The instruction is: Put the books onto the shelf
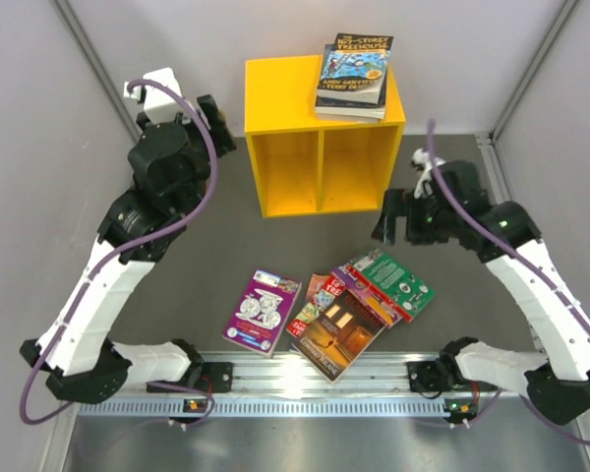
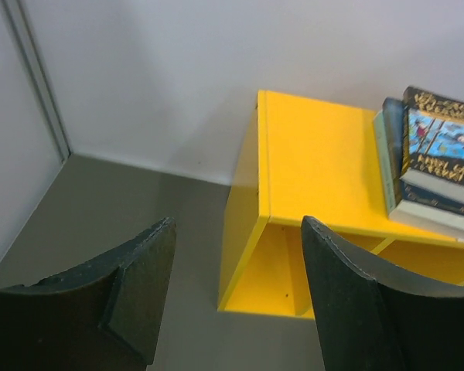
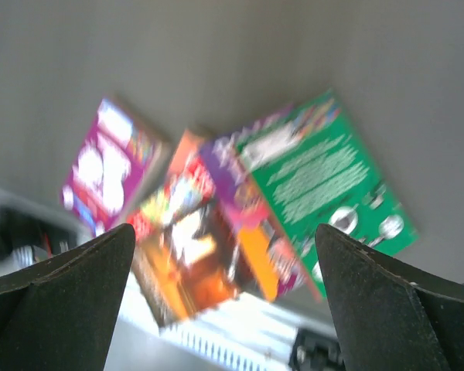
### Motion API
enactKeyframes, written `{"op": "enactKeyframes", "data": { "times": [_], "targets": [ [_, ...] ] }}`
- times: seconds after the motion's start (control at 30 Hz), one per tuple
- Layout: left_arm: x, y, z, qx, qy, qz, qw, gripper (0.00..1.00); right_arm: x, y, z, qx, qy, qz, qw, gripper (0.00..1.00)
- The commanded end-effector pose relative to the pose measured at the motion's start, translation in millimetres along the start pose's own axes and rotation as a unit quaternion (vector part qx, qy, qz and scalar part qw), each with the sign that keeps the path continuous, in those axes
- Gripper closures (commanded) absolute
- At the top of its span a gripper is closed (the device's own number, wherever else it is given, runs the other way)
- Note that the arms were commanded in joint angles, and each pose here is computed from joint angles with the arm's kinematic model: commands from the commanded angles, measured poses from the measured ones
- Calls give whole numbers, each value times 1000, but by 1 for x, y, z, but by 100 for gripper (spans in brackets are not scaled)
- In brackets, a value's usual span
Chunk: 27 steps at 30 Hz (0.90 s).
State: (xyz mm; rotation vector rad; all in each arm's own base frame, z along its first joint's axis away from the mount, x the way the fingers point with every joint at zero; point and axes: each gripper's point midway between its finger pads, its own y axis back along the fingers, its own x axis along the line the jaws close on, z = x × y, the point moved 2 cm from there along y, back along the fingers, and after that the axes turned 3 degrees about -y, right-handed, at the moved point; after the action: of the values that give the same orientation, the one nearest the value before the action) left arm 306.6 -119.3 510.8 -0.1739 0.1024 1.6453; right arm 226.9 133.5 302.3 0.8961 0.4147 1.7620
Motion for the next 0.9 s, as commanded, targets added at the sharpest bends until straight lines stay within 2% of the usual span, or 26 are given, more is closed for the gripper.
{"op": "enactKeyframes", "data": {
  "times": [0.0, 0.13, 0.3, 0.4, 0.63, 0.87],
  "targets": [
    [22, 12, -30, 40, -5, 33, 999, 29, 30, 3, -58, 110, 50, 56, 991, 0],
    [29, 23, -39, 60, 32, 43, 997, 30, 34, -11, -109, 186, 96, 33, 977, 0],
    [39, 44, -55, 102, 80, 44, 991, 32, 31, -41, -155, 239, 144, -5, 960, 3],
    [45, 55, -63, 122, 103, 47, 986, 34, 19, -59, -161, 242, 177, -48, 953, 5],
    [63, 84, -80, 163, 141, 55, 975, 39, 6, -84, -176, 247, 209, -84, 943, 10],
    [72, 96, -82, 174, 172, 67, 967, 43, -1, -103, -194, 239, 248, -109, 933, 17]
  ]
}}
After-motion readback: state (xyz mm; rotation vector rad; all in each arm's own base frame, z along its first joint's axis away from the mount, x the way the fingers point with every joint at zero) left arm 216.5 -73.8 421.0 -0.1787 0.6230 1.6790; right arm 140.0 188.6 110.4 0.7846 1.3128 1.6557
